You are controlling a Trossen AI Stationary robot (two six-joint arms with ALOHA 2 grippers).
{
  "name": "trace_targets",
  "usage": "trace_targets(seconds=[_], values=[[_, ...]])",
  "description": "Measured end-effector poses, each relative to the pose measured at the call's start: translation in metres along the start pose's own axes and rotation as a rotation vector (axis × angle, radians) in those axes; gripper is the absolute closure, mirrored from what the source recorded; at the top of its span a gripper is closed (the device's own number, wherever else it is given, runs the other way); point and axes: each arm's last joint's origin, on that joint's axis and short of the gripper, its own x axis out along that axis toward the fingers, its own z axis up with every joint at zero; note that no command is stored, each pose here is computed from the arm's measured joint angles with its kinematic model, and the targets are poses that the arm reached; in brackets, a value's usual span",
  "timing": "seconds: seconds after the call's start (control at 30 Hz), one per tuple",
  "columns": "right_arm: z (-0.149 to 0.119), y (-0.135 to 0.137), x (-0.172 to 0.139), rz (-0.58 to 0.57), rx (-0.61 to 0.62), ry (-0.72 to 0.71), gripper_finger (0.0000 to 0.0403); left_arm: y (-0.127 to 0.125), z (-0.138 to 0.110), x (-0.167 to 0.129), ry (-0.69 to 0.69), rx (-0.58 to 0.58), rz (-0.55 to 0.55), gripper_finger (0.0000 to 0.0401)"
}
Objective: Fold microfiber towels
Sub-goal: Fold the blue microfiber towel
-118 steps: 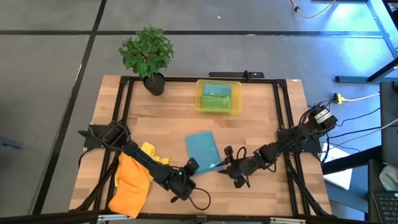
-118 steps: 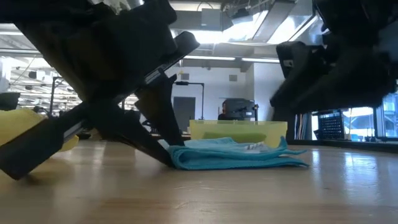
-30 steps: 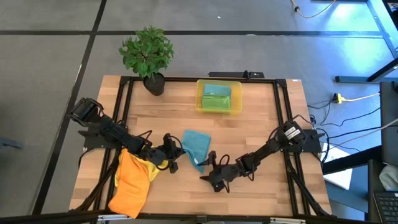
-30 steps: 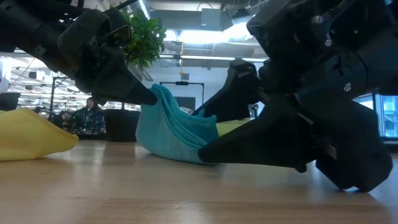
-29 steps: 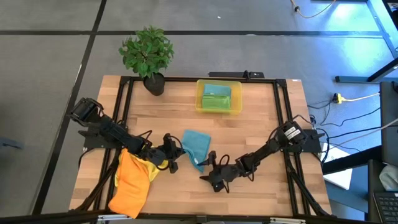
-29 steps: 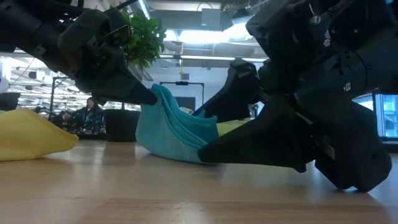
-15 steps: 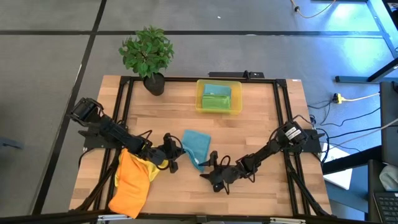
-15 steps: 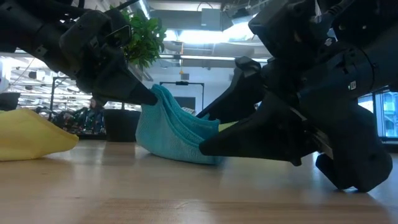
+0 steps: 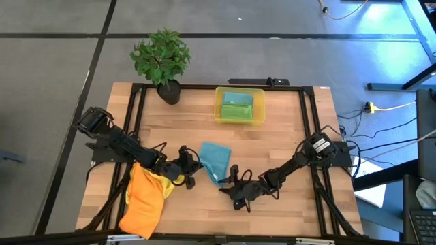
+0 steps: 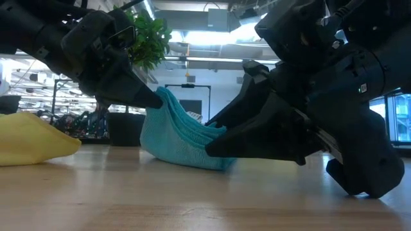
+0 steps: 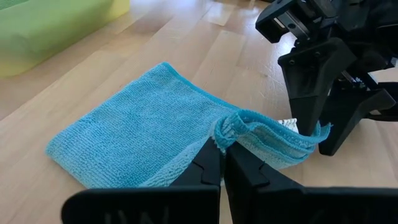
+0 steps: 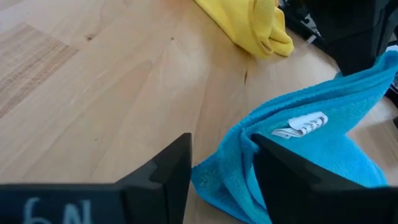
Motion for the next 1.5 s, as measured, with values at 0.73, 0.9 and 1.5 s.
trace_targets(seconds=[0.73,0.9,1.5], values=[[-0.001,-0.001,0.004,0.015,0.092,0.074,0.0369,-0.001,0.001,0.0,-0.006,-0.006,-0.004,0.0401],[0.005,-0.005,0.001,0.012,0.128,0.079,0.0386,-0.001,0.001,0.0,-0.004,-0.005,-0.009,0.0401],[0.021,0.016,-0.049,0.19,0.207,0.2,0.0395,-0.039,-0.024,-0.031,0.157,0.045,-0.333,0.04]])
